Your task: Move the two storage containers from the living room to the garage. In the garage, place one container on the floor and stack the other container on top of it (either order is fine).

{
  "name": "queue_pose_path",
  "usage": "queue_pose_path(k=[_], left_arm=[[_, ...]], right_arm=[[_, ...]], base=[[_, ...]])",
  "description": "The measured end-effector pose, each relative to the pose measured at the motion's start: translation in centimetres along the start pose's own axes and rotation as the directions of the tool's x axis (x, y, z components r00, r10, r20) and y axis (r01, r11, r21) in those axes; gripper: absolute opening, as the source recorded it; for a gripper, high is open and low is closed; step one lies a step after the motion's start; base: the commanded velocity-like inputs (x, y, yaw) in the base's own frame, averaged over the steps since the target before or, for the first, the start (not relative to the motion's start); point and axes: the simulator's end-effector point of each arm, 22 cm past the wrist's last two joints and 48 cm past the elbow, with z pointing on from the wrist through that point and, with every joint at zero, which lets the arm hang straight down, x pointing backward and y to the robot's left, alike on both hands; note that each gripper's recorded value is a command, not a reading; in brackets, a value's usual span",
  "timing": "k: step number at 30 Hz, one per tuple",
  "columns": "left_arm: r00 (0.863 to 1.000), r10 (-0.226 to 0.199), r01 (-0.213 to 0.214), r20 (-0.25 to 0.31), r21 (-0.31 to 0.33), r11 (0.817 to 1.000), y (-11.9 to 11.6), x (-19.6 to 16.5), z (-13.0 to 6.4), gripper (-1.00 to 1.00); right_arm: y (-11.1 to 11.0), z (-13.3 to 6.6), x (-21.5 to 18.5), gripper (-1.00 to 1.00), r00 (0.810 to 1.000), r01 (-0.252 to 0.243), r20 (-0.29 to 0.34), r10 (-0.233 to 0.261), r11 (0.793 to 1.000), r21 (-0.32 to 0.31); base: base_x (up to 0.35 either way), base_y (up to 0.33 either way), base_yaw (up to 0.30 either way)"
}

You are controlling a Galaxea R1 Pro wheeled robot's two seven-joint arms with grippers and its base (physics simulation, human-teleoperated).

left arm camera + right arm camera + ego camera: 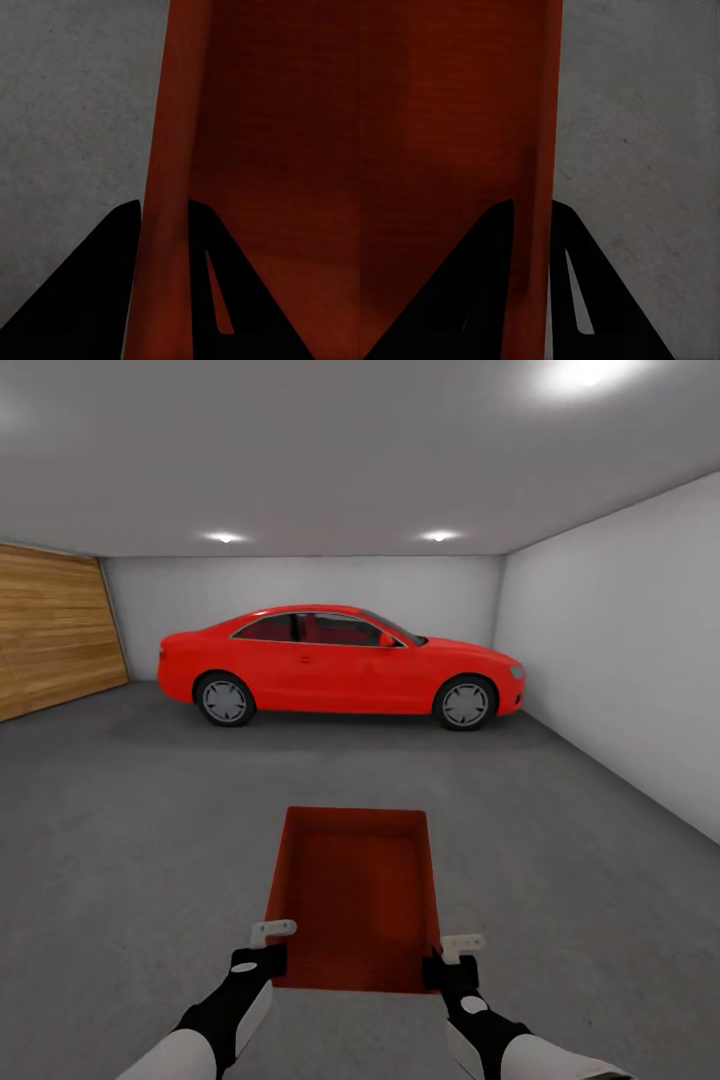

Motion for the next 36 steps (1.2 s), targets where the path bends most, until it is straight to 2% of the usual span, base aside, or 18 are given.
queue_pose_path(k=[8,36], left_arm=[[1.0,-0.002,0.002,-0.001,0.003,1.0,-0.11,0.01,-0.04,-1.0],[1.0,0.003,-0.003,-0.005,0.003,1.0,-0.06,0.08,-0.06,-1.0]], right_arm=[[-0.11,0.03,-0.06,-1.0,1.0,-0.002,0.0,0.002,1.0,-0.002],[-0.07,-0.05,0.12,-1.0,1.0,-0.006,-0.004,0.006,1.0,0.0]], base=[[0.071,0.0,0.0],[0.316,0.0,0.0]])
